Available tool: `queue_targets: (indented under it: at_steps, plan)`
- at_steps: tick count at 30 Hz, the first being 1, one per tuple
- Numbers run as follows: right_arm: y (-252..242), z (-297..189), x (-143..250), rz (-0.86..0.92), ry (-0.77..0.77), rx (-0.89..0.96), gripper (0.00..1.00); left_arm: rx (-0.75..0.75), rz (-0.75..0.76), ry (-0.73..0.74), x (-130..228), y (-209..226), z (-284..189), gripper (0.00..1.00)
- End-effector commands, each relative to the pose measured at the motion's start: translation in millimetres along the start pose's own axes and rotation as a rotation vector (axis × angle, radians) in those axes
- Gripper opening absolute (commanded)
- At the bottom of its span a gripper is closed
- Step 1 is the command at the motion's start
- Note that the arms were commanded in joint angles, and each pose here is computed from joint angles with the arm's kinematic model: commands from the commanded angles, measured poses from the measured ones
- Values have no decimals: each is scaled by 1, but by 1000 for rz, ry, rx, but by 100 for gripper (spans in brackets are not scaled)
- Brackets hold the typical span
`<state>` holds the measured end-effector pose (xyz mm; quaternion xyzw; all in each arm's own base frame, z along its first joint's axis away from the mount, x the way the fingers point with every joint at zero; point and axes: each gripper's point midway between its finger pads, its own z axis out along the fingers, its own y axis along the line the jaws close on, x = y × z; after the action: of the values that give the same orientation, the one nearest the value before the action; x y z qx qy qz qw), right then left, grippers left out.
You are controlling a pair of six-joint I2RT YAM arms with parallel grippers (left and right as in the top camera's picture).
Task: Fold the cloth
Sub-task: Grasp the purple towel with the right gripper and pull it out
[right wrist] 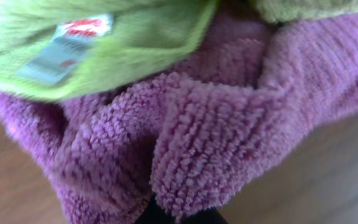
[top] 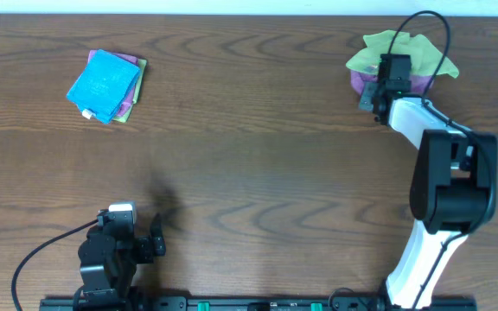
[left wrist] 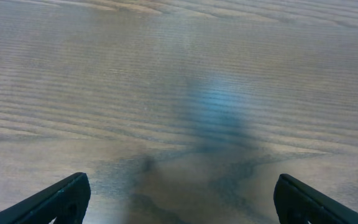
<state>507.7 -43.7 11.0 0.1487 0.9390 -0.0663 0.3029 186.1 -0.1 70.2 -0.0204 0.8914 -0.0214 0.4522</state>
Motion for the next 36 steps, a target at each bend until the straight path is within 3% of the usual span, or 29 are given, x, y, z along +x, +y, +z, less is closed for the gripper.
queue_targets:
  at_steps: [1,6,12,17,26,31,36]
  plan:
    - [26,-38,-17,-27,-53,-54,1,-5,-7,21,7,1,2,95]
    - [40,-121,-70,-16,-238,-105,1,-5,-7,21,7,1,2,95]
    - [21,-212,-110,36,-415,-104,1,-5,-7,21,7,1,2,96]
    - [37,-271,-99,-6,-413,-278,1,-5,-7,21,7,1,2,95]
    - [127,-361,-44,-160,-315,-770,1,-5,-7,21,7,1,2,95]
    - [150,-457,-58,-175,-521,-987,1,-5,-7,21,7,1,2,95]
    - [137,-561,-78,-153,-760,-1140,1,-5,-7,21,7,1,2,95]
